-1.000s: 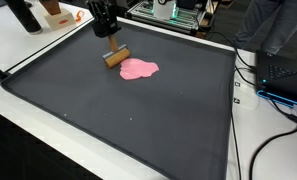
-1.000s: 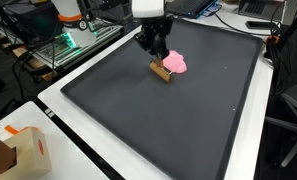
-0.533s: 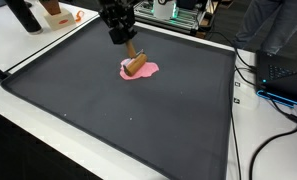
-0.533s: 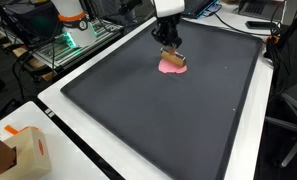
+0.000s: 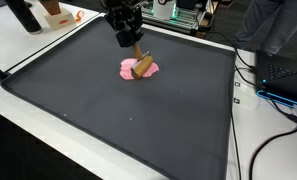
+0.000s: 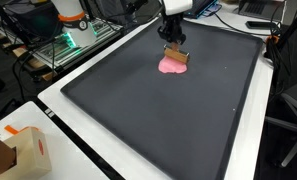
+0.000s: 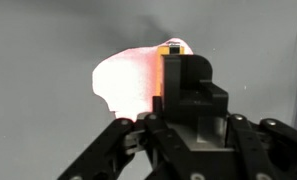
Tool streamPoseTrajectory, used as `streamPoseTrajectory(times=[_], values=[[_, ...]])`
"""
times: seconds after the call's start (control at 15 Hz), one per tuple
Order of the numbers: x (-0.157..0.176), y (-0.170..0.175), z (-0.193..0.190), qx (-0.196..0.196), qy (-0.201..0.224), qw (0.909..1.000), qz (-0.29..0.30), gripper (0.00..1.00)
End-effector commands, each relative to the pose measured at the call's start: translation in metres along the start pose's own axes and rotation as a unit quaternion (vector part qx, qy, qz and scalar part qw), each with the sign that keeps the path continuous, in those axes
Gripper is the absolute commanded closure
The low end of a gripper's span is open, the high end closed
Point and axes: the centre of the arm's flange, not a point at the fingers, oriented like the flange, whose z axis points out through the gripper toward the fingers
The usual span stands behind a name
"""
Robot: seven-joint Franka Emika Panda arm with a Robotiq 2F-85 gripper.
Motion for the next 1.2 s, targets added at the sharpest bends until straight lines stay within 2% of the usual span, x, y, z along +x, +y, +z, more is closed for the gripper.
streamPoseTrajectory(times=[0.0,0.2,0.53,0.87,1.13], values=[[-0.004,-0.020,-0.018,0.018,0.012,0.9997,-0.013,0.77],[-0.007,-0.039,-0.045,0.015,0.038,0.9988,-0.028,0.77],[-0.016,-0.089,-0.097,-0.023,0.065,0.9961,-0.055,0.77],[-0.033,-0.161,-0.134,-0.108,0.071,0.9872,-0.093,0.77],[-0.041,-0.201,-0.140,-0.161,0.056,0.9796,-0.107,0.77]])
